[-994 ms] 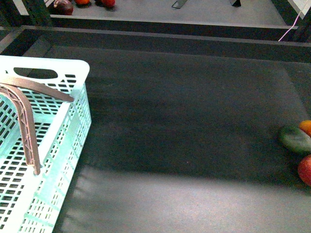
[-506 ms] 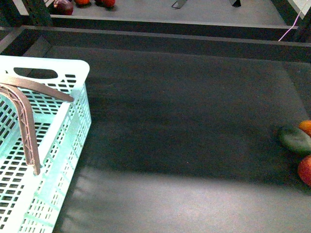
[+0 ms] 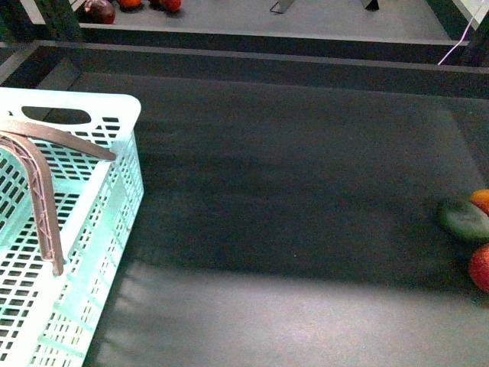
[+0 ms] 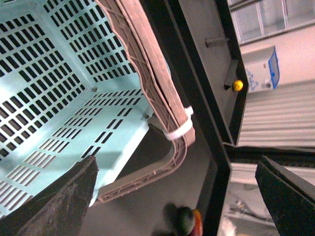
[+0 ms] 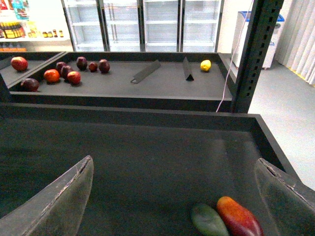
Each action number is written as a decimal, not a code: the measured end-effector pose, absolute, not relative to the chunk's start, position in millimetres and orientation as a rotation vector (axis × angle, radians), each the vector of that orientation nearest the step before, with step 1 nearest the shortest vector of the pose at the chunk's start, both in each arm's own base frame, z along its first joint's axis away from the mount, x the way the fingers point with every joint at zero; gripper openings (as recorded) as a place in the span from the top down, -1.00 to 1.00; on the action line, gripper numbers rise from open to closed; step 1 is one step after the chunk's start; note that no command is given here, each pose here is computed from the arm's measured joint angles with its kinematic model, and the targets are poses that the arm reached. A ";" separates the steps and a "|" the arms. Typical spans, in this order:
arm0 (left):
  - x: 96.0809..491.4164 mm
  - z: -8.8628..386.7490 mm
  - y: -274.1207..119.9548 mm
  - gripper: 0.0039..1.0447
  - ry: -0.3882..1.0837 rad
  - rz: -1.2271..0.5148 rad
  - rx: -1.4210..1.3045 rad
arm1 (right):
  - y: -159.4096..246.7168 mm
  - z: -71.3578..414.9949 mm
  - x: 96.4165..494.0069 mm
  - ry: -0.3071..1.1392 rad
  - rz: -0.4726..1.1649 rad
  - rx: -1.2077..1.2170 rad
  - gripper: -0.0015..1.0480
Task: Pick apple with right arm and hold basket with left
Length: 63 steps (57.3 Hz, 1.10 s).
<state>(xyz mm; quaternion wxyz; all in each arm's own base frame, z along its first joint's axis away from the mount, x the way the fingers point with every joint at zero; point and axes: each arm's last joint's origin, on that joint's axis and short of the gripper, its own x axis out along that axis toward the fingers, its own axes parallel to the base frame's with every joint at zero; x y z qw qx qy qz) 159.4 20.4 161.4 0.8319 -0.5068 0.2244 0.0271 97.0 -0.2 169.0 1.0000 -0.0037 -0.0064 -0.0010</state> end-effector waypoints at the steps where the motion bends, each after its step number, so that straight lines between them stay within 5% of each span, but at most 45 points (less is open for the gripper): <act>1: 161.2 160.9 21.6 -0.87 0.474 0.066 -1.093 | -0.2 169.0 97.0 -0.012 -0.002 -0.007 -0.83; 52: 286.1 131.1 53.2 -0.86 0.509 0.290 -1.325 | -0.2 169.0 97.0 -0.012 -0.002 -0.007 -0.83; 63: 288.4 122.7 49.5 -0.05 0.550 0.333 -1.315 | -0.2 169.0 97.0 -0.012 -0.002 -0.007 -0.83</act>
